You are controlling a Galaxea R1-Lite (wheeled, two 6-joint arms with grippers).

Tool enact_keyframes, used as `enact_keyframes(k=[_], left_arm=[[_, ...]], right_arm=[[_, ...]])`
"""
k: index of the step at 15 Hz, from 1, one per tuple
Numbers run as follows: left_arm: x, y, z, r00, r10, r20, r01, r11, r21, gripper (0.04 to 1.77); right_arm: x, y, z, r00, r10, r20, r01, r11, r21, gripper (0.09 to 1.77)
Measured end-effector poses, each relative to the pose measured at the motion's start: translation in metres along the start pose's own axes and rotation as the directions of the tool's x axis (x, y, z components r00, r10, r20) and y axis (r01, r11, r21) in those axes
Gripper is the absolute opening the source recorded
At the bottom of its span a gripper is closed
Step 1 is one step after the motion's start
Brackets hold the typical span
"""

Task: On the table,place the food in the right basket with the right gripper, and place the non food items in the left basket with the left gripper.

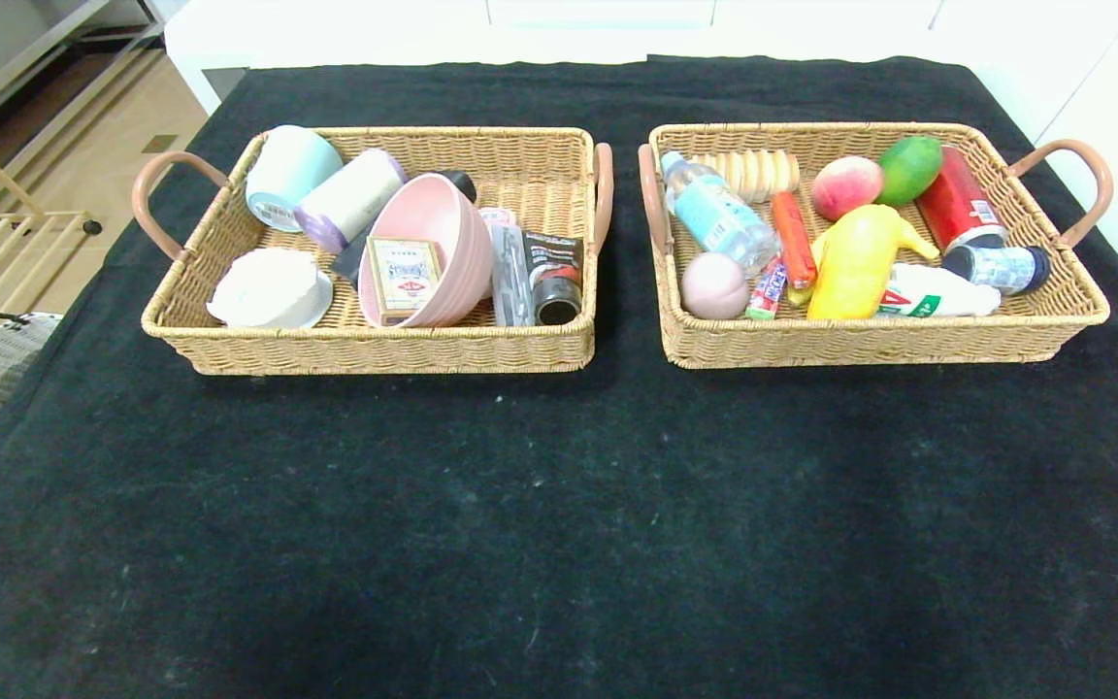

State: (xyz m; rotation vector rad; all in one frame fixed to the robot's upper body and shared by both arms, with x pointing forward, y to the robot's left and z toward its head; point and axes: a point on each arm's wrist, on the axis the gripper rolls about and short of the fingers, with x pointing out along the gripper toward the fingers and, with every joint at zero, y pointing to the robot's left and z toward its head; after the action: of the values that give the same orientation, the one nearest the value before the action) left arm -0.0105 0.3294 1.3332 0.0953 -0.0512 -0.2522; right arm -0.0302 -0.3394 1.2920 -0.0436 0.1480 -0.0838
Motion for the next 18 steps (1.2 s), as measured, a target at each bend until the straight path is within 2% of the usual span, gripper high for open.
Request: enact_keyframes(k=[2, 4, 7, 9, 10, 13, 16, 17, 18], left_arm=[[0.003, -0.002, -0.021, 0.999, -0.032, 0.019, 0.031, 0.999, 0.009, 1.72], [0.013, -0.002, -0.045, 0.999, -0.031, 0.041, 0.031, 0.999, 0.016, 1.72], [0.033, 0.002, -0.069, 0.99, 0.03, 0.141, -0.035, 0.999, 0.035, 1.72], [0.048, 0.004, -0.089, 0.981, 0.07, 0.179, -0.078, 0.996, 0.04, 1.72], [0.056, 0.006, -0.102, 0.98, 0.089, 0.175, -0.097, 0.995, 0.037, 1.72], [0.068, 0.007, -0.134, 0.986, 0.137, 0.099, -0.139, 0.99, 0.014, 1.72], [0.07, 0.008, -0.147, 0.982, 0.189, 0.014, -0.19, 0.982, 0.015, 1.72], [0.07, 0.008, -0.148, 0.976, 0.217, 0.006, -0.217, 0.975, 0.045, 1.72], [0.07, 0.008, -0.148, 0.976, 0.219, 0.006, -0.219, 0.975, 0.037, 1.72]], right_arm=[[0.012, 0.002, -0.006, 0.996, 0.017, 0.093, -0.018, 1.0, 0.003, 1.7], [0.03, 0.004, -0.012, 0.984, 0.008, 0.177, -0.01, 1.0, 0.01, 1.7], [0.066, 0.008, -0.03, 0.965, 0.001, 0.261, -0.003, 1.0, 0.007, 1.7], [0.09, 0.011, -0.049, 0.949, 0.002, 0.315, 0.0, 1.0, -0.005, 1.7], [0.099, 0.012, -0.061, 0.948, 0.003, 0.317, 0.003, 1.0, -0.018, 1.7], [0.111, 0.015, -0.084, 0.973, 0.045, 0.224, -0.029, 0.997, -0.076, 1.7], [0.112, 0.016, -0.087, 0.974, 0.093, 0.205, -0.074, 0.993, -0.096, 1.7], [0.113, 0.017, -0.089, 0.977, 0.105, 0.185, -0.089, 0.992, -0.094, 1.7], [0.113, 0.017, -0.092, 0.982, 0.108, 0.158, -0.095, 0.992, -0.086, 1.7]])
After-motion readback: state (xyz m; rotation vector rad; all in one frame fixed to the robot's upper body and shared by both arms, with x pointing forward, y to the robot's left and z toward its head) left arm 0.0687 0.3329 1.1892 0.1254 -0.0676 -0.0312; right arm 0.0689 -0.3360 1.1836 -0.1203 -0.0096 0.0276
